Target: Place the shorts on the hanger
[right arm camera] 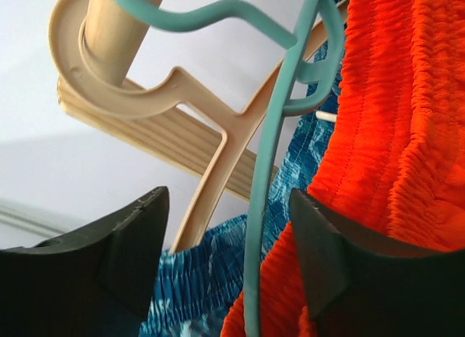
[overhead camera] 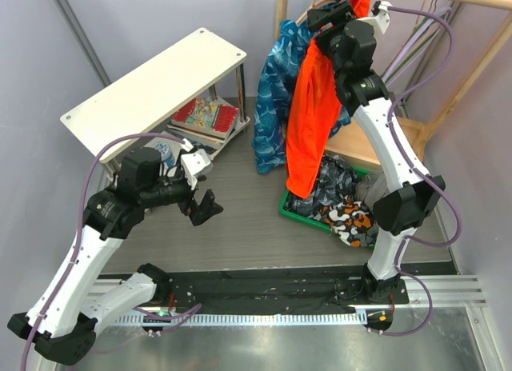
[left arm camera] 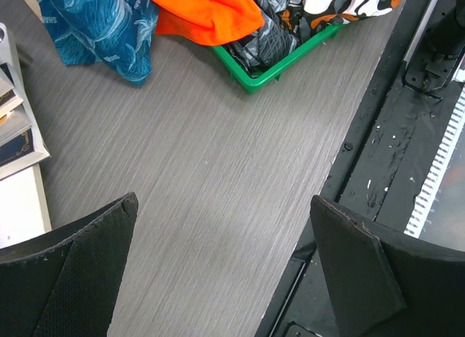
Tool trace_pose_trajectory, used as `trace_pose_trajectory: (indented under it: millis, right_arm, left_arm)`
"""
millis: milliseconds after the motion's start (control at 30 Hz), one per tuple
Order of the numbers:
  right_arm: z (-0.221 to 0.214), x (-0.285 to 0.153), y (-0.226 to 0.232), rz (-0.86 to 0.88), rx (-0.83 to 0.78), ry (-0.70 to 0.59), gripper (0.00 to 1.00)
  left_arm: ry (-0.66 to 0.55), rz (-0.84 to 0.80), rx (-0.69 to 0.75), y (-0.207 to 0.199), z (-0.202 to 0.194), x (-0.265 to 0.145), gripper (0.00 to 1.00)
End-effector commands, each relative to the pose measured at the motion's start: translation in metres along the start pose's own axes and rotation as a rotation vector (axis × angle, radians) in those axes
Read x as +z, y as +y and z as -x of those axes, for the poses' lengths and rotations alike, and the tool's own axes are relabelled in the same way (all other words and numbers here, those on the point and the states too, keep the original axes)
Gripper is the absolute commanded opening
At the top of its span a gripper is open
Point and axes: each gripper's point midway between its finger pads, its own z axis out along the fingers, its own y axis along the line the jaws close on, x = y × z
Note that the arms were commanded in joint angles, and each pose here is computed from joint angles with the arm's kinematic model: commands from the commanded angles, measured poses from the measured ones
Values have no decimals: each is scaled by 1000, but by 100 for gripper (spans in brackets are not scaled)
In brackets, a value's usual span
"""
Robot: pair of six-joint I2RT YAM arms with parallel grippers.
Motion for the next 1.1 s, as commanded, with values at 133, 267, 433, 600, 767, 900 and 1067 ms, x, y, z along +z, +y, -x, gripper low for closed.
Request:
trace_pose_trajectory:
  millis: [133, 267, 433, 600, 767, 900, 1067]
  right_arm:
    - [19, -66, 36, 151, -42, 59, 100]
    - [7, -96, 24, 161, -106, 119, 100]
    - [-34, -141, -14, 138, -199, 267, 100]
    - [-96, -193, -69, 103, -342, 413, 100]
    - [-121, -211, -117, 22, -544, 413, 98]
    - [-127, -200, -158, -124, -693, 391, 82]
    - [-157, -184, -191, -214, -776, 453, 79]
  left_arm:
    - [-49, -11, -13, -2, 10, 1, 100]
    - [-53, -17, -19, -4, 9, 0, 100]
    - [-52, -20, -26, -5, 8, 1, 100]
    - [-62, -29, -28, -7, 7, 2, 100]
    - [-60, -38, -39, -7, 7, 5, 100]
    - [-52, -40, -57, -8, 5, 6, 100]
    - [-46, -33, -63, -6, -1, 8, 100]
